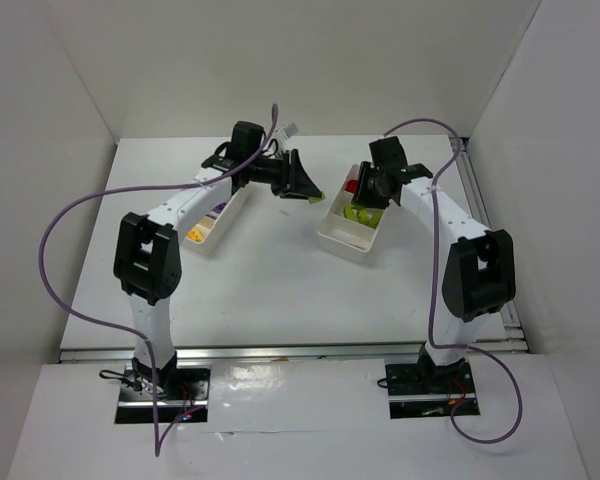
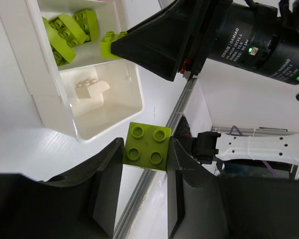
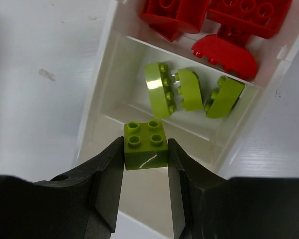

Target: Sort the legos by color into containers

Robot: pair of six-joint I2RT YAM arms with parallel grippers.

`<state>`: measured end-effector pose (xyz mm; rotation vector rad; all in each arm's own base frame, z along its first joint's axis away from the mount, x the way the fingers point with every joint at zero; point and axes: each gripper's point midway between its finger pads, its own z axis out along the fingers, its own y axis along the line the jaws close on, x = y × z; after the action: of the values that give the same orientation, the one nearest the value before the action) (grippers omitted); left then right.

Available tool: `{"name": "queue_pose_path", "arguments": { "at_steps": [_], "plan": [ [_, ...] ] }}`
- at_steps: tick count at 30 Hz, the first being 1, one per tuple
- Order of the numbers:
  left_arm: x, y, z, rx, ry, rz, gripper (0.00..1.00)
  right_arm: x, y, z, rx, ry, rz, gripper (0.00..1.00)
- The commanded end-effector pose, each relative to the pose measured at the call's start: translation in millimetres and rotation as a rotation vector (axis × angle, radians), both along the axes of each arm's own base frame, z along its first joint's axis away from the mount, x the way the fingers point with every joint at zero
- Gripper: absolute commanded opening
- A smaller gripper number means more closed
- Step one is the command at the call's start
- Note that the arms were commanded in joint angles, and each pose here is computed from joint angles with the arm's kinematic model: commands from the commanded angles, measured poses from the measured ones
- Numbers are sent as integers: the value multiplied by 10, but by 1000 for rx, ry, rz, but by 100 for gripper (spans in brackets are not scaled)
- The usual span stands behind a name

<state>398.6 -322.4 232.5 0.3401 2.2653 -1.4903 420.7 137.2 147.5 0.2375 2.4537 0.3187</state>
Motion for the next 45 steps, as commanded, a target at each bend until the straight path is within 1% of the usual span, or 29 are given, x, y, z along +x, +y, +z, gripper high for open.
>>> {"name": "queue_pose_path", "arguments": {
  "at_steps": [1, 3, 4, 5, 6, 9, 10, 13, 14, 15, 16, 19, 20, 21, 23, 24, 25, 27, 28, 29, 33, 34, 36, 37, 39, 40, 43, 44, 45],
  "plan": [
    [102, -136, 34, 5, -16, 0, 0, 142, -135, 69, -45, -37, -65, 22],
    [146, -199, 63, 1, -22, 2, 0, 166, -128, 59, -42, -48, -66, 30],
    [137, -250, 61, -2, -12, -3, 0, 182, -167, 6, -45, -37, -74, 38],
    [173, -267, -13, 3, -1, -3, 0, 206, -161, 22, -42, -48, -75, 53],
    [195, -279, -24, 1, 7, 0, 0, 237, -172, -16, -50, -49, -82, 60],
    [221, -347, -17, -5, 10, -5, 0, 314, -169, 117, -47, -83, -89, 72],
    [252, -364, -28, -7, 19, -1, 0, 314, -169, 117, -47, -83, -89, 74],
    [286, -446, -117, -5, 35, -8, 0, 288, -270, 222, -70, -93, -109, 75],
    [295, -514, -85, -7, 20, -13, 0, 250, -306, 368, -72, -120, -120, 75],
    [280, -575, -101, -9, 28, -20, 0, 225, -415, 416, -94, -135, -152, 75],
    [357, -590, -111, -5, 11, -2, 0, 190, -461, 480, -103, -152, -167, 74],
    [408, -852, -205, 3, -3, -9, 0, 41, -814, 715, -139, -206, -262, 74],
    [456, -955, -131, -6, -28, 1, 0, 5, -900, 765, -144, -218, -285, 74],
    [537, -991, -321, 9, 2, 17, 0, -96, -1010, 846, -157, -235, -315, 74],
    [619, -1078, -425, 22, 1, 42, 0, -195, -1196, 925, -164, -250, -361, 73],
    [644, -1154, -394, 19, -20, 47, 0, -268, -1281, 1055, -163, -284, -387, 73],
    [660, -1206, -537, 36, -10, 54, 0, -331, -1402, 1077, -176, -285, -420, 73],
    [738, -1223, -559, 38, -13, 80, 1, -417, -1498, 1123, -176, -293, -444, 73],
    [746, -1228, -521, 33, -20, 81, 8, -481, -1556, 1186, -187, -303, -455, 73],
    [754, -1233, -615, 42, -8, 80, 31, -511, -1608, 1159, -194, -287, -467, 73],
    [765, -1243, -632, 40, 1, 84, 62, -589, -1662, 1164, -203, -282, -482, 73],
    [765, -1243, -632, 40, 1, 84, 72, -589, -1662, 1164, -203, -281, -482, 73],
    [751, -1247, -626, 36, 3, 76, 84, -589, -1662, 1164, -203, -281, -482, 74],
    [760, -1253, -612, 31, -4, 76, 100, -589, -1662, 1164, -203, -281, -482, 76],
    [741, -1258, -604, 26, -1, 65, 100, -564, -1661, 1165, -204, -280, -482, 78],
    [724, -1265, -497, 10, -15, 54, 100, -564, -1661, 1165, -204, -280, -482, 80],
    [657, -1257, -238, -21, -42, 33, 100, -553, -1660, 1211, -201, -290, -484, 100],
    [609, -1223, 16, -39, -90, 28, 100, -570, -1710, 1244, -220, -293, -505, 100],
    [558, -1200, 159, -50, -116, 16, 100, -571, -1740, 1237, -225, -285, -531, 100]
  ]
}}
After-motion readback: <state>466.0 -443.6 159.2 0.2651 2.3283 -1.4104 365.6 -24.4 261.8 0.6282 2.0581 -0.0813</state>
